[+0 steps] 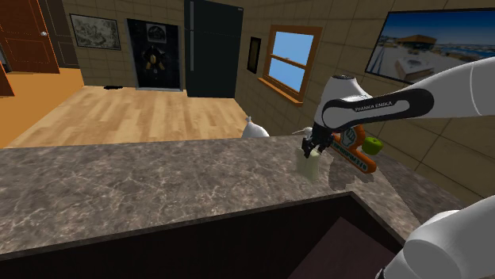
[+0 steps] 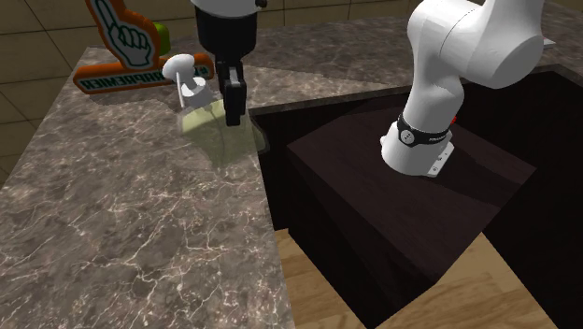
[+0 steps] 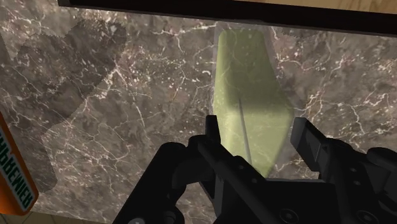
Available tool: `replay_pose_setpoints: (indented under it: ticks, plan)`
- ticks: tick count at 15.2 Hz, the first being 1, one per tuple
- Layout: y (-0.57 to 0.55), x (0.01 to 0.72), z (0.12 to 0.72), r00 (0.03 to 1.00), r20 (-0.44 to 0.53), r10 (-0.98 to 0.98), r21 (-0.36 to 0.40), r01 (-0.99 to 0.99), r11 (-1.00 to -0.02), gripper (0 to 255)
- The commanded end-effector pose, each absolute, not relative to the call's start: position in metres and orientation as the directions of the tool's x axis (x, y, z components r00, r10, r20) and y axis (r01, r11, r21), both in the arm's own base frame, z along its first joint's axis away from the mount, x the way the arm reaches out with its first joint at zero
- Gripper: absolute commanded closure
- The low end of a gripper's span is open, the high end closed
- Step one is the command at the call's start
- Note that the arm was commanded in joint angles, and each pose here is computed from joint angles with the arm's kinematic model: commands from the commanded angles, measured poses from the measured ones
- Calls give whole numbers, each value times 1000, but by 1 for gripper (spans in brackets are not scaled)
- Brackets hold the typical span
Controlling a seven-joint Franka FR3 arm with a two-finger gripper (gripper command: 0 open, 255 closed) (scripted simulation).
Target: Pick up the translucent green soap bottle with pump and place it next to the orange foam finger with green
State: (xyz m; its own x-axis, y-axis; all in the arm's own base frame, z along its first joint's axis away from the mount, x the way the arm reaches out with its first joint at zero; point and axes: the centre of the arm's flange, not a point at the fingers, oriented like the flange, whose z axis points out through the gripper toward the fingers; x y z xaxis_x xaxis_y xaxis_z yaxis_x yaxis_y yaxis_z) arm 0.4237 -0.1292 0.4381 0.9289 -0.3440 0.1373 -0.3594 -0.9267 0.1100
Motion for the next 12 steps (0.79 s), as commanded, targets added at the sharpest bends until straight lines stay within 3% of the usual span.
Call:
replay_pose_setpoints:
  ticks: [1, 12]
  plan:
    - [-129, 424, 450, 929, 137, -344, 110, -359, -927, 255]
    - [-129, 424, 508, 929, 137, -344, 110, -359, -927, 255]
